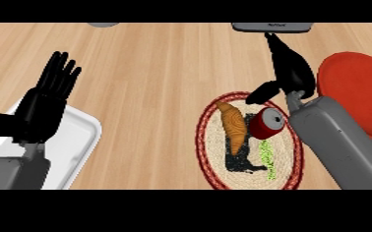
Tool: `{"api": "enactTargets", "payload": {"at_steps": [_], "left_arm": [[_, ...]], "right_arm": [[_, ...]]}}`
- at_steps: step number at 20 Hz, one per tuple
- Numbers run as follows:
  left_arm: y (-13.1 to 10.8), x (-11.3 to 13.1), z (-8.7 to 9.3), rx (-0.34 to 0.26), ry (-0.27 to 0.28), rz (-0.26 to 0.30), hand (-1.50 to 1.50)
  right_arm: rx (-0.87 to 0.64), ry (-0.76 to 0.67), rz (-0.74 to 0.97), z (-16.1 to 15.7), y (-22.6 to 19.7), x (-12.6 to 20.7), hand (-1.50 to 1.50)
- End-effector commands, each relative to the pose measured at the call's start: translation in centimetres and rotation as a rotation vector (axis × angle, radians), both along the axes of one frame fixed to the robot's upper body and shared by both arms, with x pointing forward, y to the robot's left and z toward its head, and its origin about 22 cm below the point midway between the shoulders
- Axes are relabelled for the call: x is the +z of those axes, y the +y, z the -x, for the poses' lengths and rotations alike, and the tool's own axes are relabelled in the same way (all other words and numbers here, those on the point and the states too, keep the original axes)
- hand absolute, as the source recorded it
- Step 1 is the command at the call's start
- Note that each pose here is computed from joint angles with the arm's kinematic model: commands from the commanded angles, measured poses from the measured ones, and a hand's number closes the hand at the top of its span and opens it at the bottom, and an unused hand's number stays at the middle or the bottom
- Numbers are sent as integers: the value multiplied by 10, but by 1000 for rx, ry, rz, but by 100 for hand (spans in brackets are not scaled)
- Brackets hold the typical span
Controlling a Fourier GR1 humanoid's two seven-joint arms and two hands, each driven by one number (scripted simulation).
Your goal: Pick the croissant from the placemat and place it in the bowl
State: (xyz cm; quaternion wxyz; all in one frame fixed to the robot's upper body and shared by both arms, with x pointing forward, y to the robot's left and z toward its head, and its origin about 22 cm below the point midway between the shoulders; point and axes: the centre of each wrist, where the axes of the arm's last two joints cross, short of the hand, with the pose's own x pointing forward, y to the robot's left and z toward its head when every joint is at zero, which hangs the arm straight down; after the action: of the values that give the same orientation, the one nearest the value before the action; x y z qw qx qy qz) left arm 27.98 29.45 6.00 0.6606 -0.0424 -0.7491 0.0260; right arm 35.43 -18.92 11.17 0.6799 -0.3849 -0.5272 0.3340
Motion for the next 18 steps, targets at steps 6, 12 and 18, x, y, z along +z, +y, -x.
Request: {"api": "enactTargets", "payload": {"at_steps": [6, 12, 18], "left_arm": [[-2, 0, -1, -17, 11, -13, 0], [-9, -10, 6, -20, -1, -2, 0], [5, 3, 17, 30, 7, -2, 0]], "right_arm": [[148, 676, 283, -20, 52, 19, -150], [126, 714, 251, -47, 91, 65, -150], [104, 758, 203, -32, 83, 37, -150]]}}
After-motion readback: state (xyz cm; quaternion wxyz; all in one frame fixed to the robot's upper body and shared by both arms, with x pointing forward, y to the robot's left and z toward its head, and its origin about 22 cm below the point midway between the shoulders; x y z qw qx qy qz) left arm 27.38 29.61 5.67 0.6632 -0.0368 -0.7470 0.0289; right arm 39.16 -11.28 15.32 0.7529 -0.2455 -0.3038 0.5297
